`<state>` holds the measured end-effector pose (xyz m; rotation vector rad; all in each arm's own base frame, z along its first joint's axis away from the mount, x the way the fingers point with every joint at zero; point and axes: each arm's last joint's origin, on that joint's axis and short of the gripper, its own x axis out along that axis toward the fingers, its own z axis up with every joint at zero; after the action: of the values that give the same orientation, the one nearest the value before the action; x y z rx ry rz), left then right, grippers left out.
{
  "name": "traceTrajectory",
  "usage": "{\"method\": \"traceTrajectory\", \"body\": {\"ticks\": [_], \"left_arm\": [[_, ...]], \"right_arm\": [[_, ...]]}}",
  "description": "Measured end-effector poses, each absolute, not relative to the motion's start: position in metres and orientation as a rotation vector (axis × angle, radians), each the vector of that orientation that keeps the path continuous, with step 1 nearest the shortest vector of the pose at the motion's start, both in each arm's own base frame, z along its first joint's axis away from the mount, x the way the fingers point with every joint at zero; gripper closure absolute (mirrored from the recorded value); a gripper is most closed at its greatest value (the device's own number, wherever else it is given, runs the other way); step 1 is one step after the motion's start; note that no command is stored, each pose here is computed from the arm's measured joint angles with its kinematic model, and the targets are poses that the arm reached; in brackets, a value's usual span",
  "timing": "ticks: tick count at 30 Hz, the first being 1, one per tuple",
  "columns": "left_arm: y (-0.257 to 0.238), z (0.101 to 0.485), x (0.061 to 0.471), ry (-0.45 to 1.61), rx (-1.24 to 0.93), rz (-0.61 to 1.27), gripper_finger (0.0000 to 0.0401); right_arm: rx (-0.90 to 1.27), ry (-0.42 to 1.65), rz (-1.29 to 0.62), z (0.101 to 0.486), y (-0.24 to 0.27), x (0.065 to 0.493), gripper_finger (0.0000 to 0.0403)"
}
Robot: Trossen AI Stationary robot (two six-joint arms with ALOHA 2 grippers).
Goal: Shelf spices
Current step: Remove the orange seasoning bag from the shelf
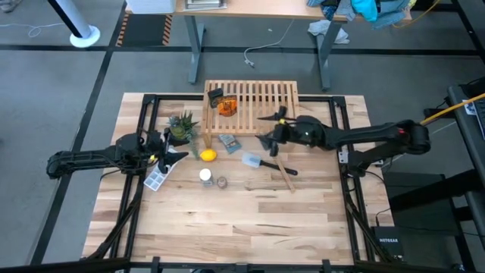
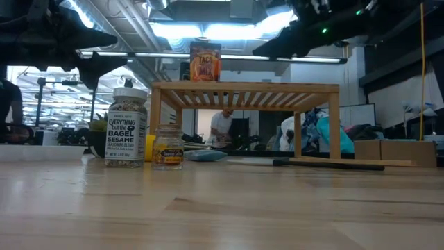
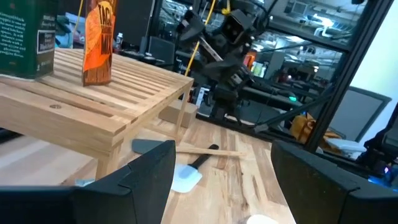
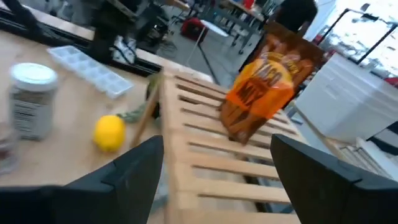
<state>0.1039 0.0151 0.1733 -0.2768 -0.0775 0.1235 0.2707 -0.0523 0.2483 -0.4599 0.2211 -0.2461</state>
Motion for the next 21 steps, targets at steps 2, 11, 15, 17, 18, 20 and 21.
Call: {"method": "traceTrajectory", "body": {"ticks": [2,11,15,17,18,20,21], "left_arm": [[0.015,0.173,0.104,-0.074,-0.28,0.124,0.0143],[0.016,0.175,0.104,-0.097,-0.274,0.144,0.0143],[0.016,0.176,0.104,-0.106,-0.253,0.165,0.0143],[0.016,0.176,0.104,-0.105,-0.253,0.167,0.0143],[0.016,0.175,0.104,-0.104,-0.254,0.167,0.0143],[0.016,0.175,0.104,-0.104,-0.253,0.167,0.0143],[0.016,0.175,0.104,-0.104,-0.251,0.167,0.0143]], "right_arm": [[-0.468,0.206,-0.274,0.246,-0.062,0.274,0.01],[-0.524,0.182,-0.388,0.234,-0.095,0.28,0.01],[-0.54,0.171,-0.411,0.234,-0.103,0.281,0.01],[-0.536,0.185,-0.408,0.231,-0.104,0.281,0.01],[-0.536,0.188,-0.407,0.231,-0.103,0.282,0.01],[-0.537,0.189,-0.4,0.23,-0.103,0.282,0.01],[-0.537,0.184,-0.386,0.23,-0.102,0.282,0.01]]}}
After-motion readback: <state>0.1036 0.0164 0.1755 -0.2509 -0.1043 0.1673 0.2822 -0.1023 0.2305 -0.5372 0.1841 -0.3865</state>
